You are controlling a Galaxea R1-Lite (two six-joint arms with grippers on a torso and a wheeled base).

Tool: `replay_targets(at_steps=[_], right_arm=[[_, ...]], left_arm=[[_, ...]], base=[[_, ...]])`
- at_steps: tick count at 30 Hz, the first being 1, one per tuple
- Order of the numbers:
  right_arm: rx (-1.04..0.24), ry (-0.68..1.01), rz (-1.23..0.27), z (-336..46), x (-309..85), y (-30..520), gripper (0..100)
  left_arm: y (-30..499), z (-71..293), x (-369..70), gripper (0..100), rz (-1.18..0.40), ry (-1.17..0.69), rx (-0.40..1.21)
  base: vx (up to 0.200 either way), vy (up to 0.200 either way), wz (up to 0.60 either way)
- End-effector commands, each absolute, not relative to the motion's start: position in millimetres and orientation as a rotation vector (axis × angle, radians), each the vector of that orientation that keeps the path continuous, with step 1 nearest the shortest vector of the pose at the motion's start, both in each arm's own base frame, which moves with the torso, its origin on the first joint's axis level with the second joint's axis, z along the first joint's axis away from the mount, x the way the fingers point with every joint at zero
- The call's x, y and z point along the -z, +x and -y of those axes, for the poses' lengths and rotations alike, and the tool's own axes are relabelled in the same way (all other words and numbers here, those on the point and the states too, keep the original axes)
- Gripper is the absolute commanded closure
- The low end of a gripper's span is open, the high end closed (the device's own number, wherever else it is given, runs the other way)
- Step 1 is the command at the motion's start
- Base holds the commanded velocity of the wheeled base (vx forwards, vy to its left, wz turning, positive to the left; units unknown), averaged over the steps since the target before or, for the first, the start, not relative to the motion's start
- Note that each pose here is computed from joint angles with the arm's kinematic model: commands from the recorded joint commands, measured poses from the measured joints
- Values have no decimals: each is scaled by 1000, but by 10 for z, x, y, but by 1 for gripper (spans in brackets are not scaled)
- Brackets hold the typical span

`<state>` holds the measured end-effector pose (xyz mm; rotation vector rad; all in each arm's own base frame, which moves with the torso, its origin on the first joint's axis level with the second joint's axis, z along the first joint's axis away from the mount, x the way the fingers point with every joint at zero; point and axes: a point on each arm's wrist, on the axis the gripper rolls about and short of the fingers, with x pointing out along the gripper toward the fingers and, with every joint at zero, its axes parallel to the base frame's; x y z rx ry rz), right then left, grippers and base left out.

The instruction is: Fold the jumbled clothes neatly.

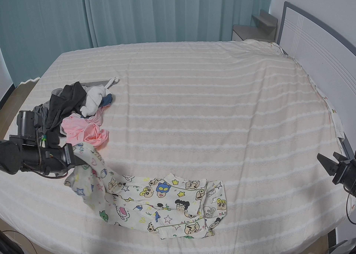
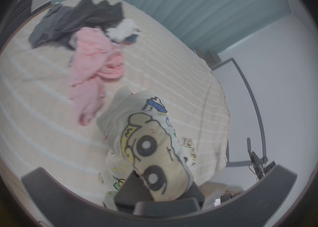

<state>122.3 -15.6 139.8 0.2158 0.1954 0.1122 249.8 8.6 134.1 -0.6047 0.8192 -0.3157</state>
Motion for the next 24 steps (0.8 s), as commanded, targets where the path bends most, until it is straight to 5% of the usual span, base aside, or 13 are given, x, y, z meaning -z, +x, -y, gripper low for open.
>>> replay_targets(at_steps=[1,9,24], right_arm=[[-124,222,-202,155,-1389,1227,0],[-127,222,-202,155,-1389,1227,0],[-126,221,-214,157,-1372,1237,0]], left_arm=[[2462,840,-1728,100,-789,-517,501],[2643,1732,-1410,100,-885,-364,542],[2582,2553,-991,100,-817,-361,668]], base=[[0,0,0],[0,0,0],[0,0,0]])
